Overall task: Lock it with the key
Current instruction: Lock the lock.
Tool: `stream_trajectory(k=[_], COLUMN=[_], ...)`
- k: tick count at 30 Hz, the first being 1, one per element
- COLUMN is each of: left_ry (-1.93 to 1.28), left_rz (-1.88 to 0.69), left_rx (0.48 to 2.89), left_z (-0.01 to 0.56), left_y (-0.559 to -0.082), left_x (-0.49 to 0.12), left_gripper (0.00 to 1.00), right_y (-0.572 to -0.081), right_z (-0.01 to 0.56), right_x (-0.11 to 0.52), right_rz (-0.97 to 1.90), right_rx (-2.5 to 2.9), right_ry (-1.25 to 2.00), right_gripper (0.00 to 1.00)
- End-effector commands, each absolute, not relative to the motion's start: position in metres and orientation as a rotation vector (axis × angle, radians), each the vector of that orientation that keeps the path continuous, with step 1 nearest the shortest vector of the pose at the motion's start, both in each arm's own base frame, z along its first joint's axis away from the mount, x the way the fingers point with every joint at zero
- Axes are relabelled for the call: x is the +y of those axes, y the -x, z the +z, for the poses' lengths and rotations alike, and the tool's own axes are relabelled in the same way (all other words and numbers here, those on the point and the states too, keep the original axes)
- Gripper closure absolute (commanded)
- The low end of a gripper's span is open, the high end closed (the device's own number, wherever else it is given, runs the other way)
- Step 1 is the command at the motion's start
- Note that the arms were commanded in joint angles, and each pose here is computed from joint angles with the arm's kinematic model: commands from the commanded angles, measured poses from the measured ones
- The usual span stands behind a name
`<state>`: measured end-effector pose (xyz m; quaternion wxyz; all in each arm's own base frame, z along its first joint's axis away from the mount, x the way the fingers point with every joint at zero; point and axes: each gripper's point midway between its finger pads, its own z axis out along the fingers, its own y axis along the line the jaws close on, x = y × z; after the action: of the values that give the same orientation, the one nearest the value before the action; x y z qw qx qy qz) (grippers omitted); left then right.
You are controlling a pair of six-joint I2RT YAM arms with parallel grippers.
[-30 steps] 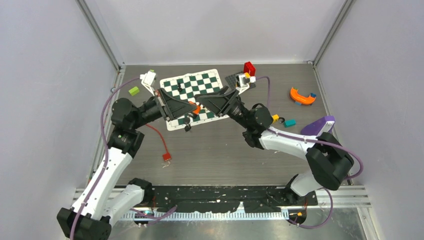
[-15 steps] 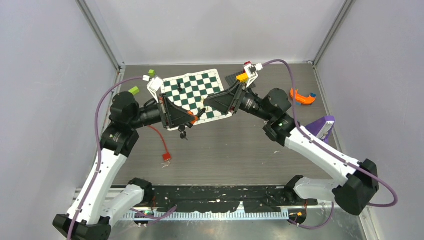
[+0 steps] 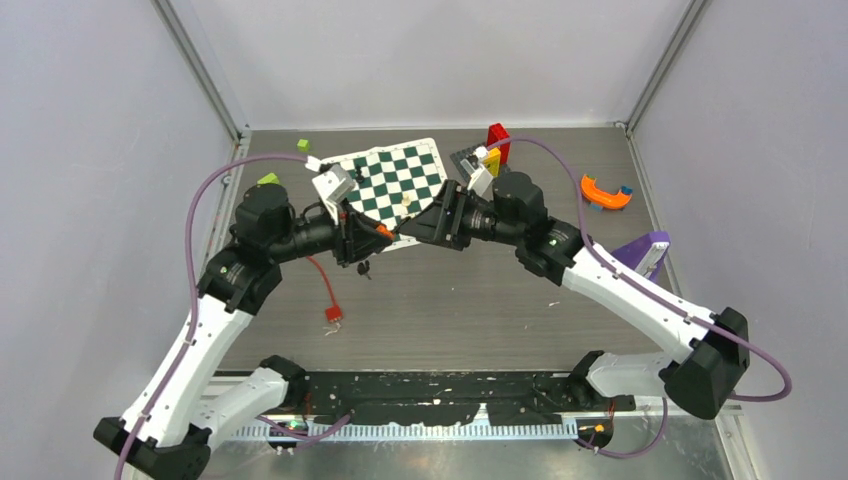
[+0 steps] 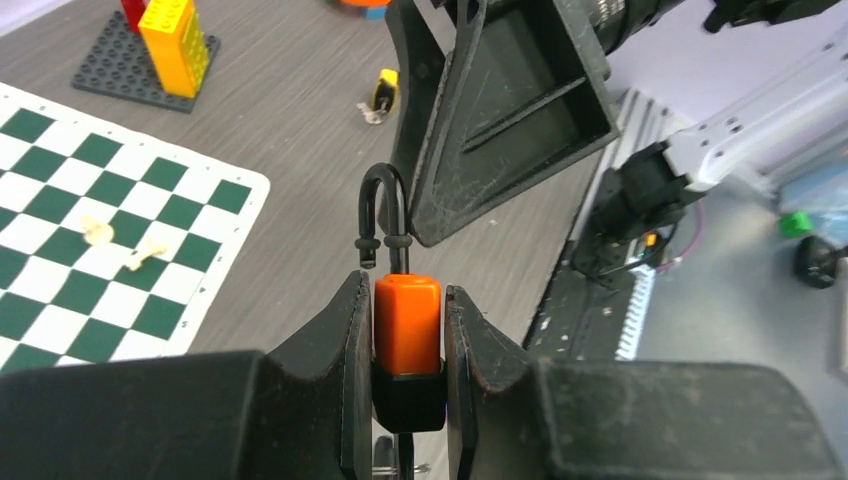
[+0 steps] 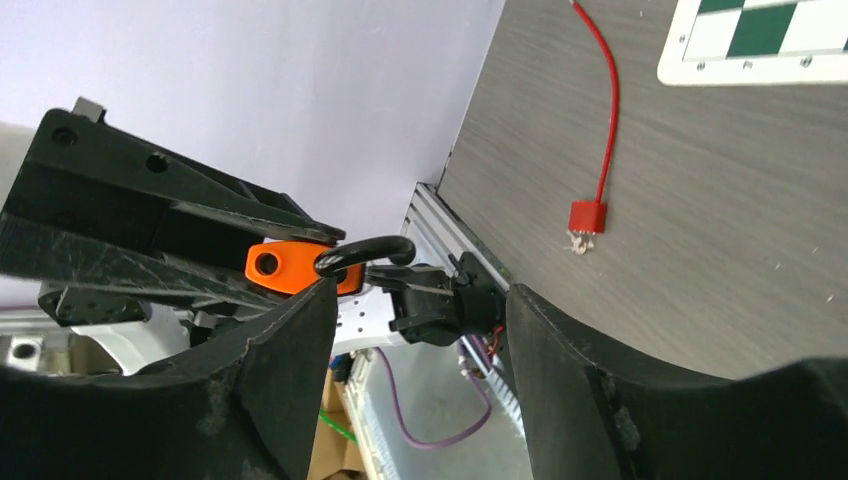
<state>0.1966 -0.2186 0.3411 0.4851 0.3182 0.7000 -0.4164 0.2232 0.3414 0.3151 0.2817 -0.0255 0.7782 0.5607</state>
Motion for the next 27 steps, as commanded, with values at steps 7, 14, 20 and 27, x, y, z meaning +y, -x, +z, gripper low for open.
stream_trajectory(k=[7, 14, 20, 27], left_ry=[-0.887, -0.904, -0.918, -0.921], left_rz=[-0.765, -0.772, -0.781, -0.812], left_rx=[1.600, 1.572, 1.567, 1.560], left_z=[0.345, 0.345, 0.342, 0.341], left_y=[-0.221, -0.216, -0.212, -0.206], left_x=[-0.220, -0.221, -0.221, -0.223], left_gripper=[1.00, 1.00, 1.00, 1.00], right_y=[-0.232, -0.234, -0.234, -0.235], right_z=[0.348, 0.334, 0.326, 0.330], right_x=[0.352, 0.358, 0.370, 0.376], right_rz=[1.683, 1.711, 1.760, 1.808], right_rx=[2.022, 2.084, 2.152, 2.139], right_ry=[-0.163, -0.206, -0.210, -0.207], right_gripper=[0.30, 0.36, 0.46, 0.75])
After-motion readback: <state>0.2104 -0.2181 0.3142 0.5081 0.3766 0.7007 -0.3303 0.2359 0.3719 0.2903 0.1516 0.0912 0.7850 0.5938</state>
